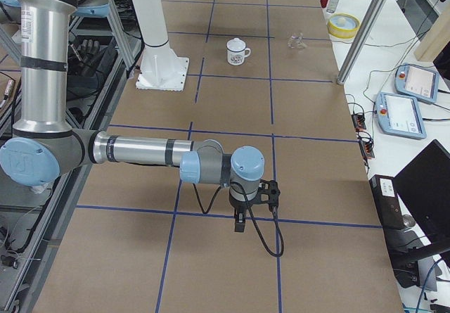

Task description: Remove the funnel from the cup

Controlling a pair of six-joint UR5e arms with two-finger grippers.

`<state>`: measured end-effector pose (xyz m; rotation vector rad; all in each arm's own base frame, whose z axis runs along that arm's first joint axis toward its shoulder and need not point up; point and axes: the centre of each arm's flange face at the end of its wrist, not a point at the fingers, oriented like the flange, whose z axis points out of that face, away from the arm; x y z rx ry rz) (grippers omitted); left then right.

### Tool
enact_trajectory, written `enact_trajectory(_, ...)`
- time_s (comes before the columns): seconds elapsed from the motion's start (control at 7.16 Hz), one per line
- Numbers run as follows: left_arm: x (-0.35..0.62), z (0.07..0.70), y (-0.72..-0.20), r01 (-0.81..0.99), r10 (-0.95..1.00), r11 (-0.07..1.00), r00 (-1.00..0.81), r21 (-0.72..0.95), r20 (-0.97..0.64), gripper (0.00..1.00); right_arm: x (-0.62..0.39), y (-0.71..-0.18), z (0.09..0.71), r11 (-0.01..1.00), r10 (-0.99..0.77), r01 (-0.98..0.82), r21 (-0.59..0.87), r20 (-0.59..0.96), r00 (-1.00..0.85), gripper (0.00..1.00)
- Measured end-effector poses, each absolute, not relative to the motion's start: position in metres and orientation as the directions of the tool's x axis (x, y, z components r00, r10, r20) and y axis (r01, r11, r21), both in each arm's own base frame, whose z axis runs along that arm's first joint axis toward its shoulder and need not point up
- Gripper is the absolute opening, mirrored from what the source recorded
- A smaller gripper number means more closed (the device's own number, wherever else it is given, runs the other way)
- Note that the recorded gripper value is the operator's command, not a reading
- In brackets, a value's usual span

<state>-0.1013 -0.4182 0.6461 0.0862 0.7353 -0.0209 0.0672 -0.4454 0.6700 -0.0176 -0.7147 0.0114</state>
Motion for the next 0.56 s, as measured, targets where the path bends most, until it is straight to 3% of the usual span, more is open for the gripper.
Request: enact_trajectory(0.56,-0.1012,0.6439,-0.4181,0.049,0.014,0.996,0.741,0.075,-0.671,1.0,0.0671,-0.4454,0.6702,1.0,0.017,-0.004,-0.02,0.655,0.755,1.0)
